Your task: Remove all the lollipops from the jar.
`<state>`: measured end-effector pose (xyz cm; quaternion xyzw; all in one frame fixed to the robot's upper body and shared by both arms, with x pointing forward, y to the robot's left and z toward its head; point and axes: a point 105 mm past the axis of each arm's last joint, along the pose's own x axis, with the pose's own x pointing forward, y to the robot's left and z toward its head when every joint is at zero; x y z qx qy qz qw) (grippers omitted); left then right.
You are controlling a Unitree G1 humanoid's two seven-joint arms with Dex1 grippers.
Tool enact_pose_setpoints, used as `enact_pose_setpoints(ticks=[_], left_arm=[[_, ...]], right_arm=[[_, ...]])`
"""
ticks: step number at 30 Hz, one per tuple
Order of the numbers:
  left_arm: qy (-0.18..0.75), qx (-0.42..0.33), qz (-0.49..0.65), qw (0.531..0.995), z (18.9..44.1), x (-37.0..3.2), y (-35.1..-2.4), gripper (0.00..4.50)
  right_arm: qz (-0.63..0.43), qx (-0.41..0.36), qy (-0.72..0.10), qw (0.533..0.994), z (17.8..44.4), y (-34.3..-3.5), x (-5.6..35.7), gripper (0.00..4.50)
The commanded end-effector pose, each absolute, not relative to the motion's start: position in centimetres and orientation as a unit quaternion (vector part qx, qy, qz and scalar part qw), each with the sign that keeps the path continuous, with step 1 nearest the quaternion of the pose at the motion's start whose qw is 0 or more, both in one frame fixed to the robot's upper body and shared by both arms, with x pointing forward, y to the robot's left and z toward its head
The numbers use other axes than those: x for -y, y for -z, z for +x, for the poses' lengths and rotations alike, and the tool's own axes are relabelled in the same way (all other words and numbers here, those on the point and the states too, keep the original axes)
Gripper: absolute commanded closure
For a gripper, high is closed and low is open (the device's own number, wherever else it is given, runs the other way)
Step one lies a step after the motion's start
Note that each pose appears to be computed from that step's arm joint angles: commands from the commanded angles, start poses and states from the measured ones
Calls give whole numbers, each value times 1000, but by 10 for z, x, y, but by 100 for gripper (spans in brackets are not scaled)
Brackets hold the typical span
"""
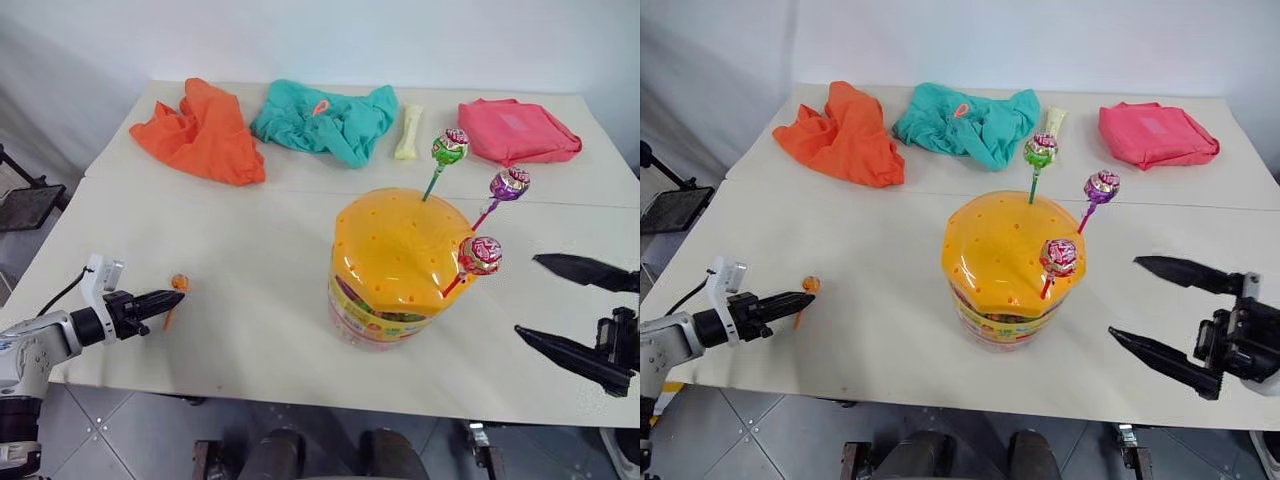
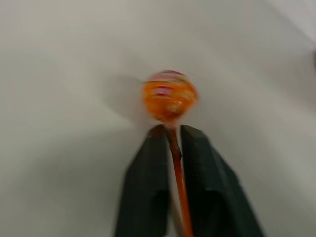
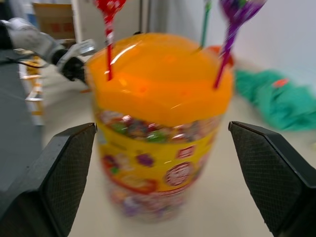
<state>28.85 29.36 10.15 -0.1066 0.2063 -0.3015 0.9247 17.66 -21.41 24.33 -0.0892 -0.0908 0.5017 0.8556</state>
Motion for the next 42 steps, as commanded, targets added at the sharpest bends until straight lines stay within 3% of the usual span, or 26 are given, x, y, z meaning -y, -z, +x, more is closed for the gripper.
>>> enact_pose_setpoints(ticks=[1,4,14,20,23,34,39,42], left_arm=[[313,-129,-64,939,288,-305,-123,250],[344,-75,-57,934,287,-304,-152,160],[553,143,-26,820,256,-219,-254,160],[626,148,-44,765,245,-186,-268,160],[648,165,-42,742,244,-174,-277,156],[700,169,-47,692,236,-151,-281,156],[723,162,-39,670,239,-140,-276,156],[734,158,-28,660,240,-138,-275,156]], right_arm=[[-70,132,-486,861,179,-264,209,0],[-63,126,-480,866,187,-268,208,0],[-10,135,-488,862,225,-291,188,0],[0,114,-514,850,234,-294,168,0],[-4,101,-527,844,235,-291,166,63],[45,137,-532,835,228,-303,179,441],[69,209,-482,848,228,-334,212,448],[67,211,-404,887,234,-341,248,448]])
